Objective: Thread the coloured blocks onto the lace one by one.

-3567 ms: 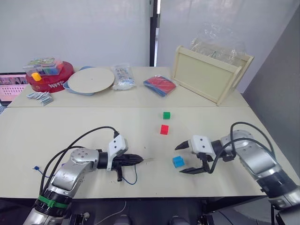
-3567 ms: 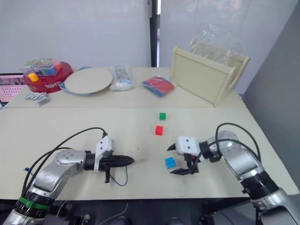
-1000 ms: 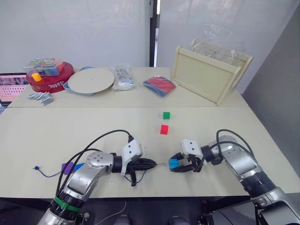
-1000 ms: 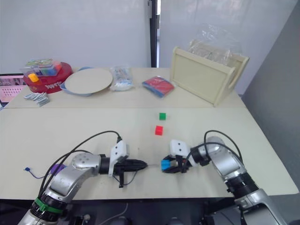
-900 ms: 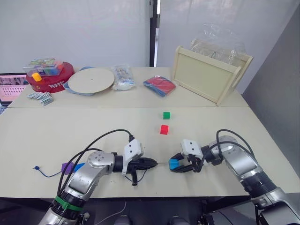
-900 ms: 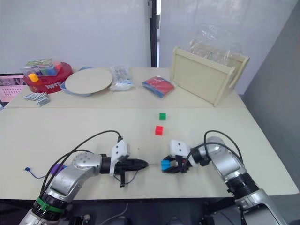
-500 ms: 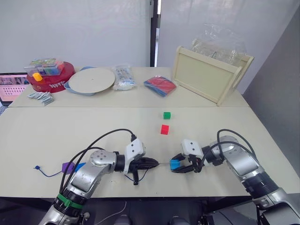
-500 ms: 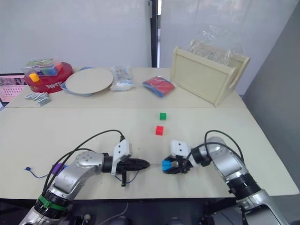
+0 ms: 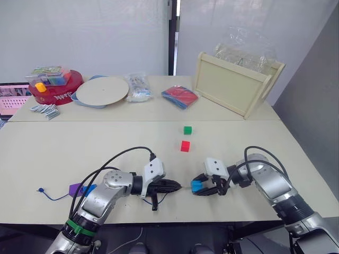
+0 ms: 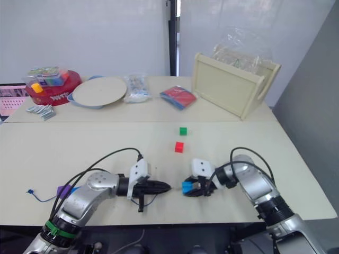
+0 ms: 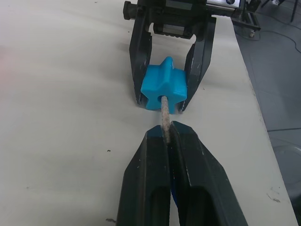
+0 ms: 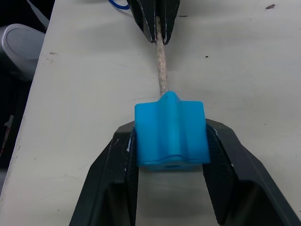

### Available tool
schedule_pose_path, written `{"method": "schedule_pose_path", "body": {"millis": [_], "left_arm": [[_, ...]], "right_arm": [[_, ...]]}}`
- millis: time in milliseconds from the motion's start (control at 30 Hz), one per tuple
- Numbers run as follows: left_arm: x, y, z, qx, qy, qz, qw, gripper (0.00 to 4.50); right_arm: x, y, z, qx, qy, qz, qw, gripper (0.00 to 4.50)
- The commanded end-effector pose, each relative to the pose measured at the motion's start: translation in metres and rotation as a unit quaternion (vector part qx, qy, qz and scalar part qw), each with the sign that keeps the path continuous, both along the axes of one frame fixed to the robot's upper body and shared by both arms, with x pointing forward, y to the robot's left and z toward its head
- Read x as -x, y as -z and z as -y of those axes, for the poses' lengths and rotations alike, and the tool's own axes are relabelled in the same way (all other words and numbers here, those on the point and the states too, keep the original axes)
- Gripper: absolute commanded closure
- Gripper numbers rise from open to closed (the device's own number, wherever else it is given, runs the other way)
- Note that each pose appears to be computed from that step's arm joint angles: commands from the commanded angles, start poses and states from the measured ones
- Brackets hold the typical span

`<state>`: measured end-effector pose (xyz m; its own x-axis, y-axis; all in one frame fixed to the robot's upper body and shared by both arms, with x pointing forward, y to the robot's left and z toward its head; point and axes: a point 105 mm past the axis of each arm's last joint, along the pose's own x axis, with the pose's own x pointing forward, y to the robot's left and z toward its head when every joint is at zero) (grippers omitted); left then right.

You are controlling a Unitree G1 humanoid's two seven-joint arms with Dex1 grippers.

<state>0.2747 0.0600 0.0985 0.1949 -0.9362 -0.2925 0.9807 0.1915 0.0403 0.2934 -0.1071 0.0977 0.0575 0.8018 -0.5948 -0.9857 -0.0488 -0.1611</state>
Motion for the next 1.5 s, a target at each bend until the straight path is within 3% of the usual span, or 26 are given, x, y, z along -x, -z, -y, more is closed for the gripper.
{"method": "schedule_pose_path", "body": {"millis": [33,567,700,800,967,1167,1433,1500], "left_arm": [[0.003,-0.009,0.007,0.014,0.011,0.017,1.0,4.5],[-0.001,-0.001,0.054,0.009,0.086,0.024,0.996,4.5],[-0.002,0.009,0.05,-0.018,0.089,0.018,0.996,4.5],[-0.01,0.012,0.04,-0.041,0.074,0.047,0.995,4.5],[-0.011,0.009,0.009,-0.079,0.052,0.055,0.994,3.06],[-0.002,0.007,-0.015,-0.081,0.016,0.032,0.996,3.06],[0.003,0.016,-0.02,-0.084,-0.002,0.005,0.996,3.06],[0.006,0.022,-0.018,-0.089,0.009,-0.005,0.996,3.61]], "right_arm": [[0.003,0.0,-0.003,-0.001,-0.005,0.0,1.0,3.14],[0.009,-0.004,-0.029,-0.019,-0.021,-0.002,1.0,3.14],[0.009,-0.004,-0.032,-0.021,-0.02,0.001,1.0,3.14],[0.007,-0.003,-0.029,-0.017,-0.011,0.002,1.0,3.14],[0.006,0.004,-0.021,-0.004,0.006,0.002,1.0,3.14],[0.006,0.005,-0.017,0.0,0.014,0.002,1.0,3.14],[0.006,0.004,-0.016,0.0,0.018,0.004,1.0,3.14],[0.005,0.003,-0.016,0.0,0.018,0.005,1.0,3.14]]}}
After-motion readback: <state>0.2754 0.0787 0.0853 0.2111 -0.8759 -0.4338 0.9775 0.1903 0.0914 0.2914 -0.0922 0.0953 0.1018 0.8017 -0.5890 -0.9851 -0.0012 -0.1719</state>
